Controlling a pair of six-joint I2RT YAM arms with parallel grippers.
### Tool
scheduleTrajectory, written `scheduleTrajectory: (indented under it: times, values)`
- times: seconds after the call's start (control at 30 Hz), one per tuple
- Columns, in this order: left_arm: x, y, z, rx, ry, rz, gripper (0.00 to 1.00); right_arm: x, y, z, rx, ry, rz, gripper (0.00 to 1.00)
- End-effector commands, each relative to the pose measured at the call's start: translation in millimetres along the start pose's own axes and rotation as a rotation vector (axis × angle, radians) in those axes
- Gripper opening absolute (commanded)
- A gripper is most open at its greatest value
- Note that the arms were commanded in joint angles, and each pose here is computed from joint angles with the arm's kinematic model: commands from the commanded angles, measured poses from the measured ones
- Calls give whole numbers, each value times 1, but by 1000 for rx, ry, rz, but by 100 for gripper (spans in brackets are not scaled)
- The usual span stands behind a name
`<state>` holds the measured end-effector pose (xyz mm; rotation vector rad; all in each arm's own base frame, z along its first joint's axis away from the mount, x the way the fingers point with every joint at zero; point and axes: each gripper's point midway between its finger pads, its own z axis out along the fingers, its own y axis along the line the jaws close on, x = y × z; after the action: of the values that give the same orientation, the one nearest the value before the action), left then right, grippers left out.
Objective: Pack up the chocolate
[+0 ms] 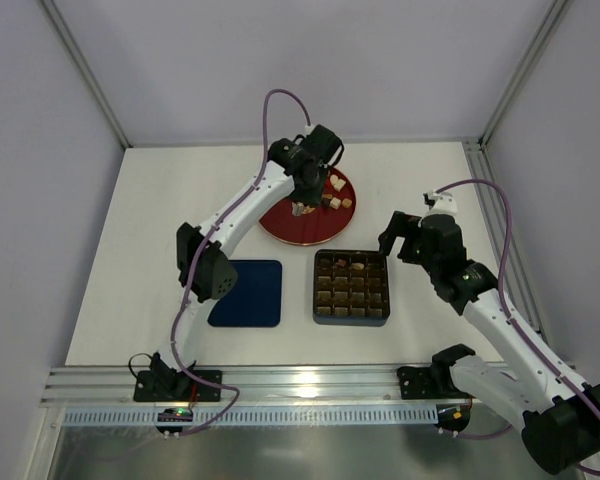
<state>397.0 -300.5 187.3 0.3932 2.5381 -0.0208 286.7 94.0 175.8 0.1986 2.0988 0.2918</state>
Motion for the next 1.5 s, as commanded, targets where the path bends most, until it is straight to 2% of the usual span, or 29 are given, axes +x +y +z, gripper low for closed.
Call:
scheduleTrajectory:
  times: [0.0, 0.2, 0.77, 1.47]
  values:
    - [-23, -5, -5, 25, -86, -3, 40, -19, 8, -3, -24, -49, 8, 100]
    - [-25, -9, -4, 49, -95, -17, 40, -16, 6, -2, -23, -43, 5, 100]
    - [-7, -20, 29, 61, -21, -5, 40, -15, 6, -2, -24, -46, 0, 100]
    - [5, -25, 35, 86, 14, 1, 39, -13, 5, -4, -26, -45, -2, 100]
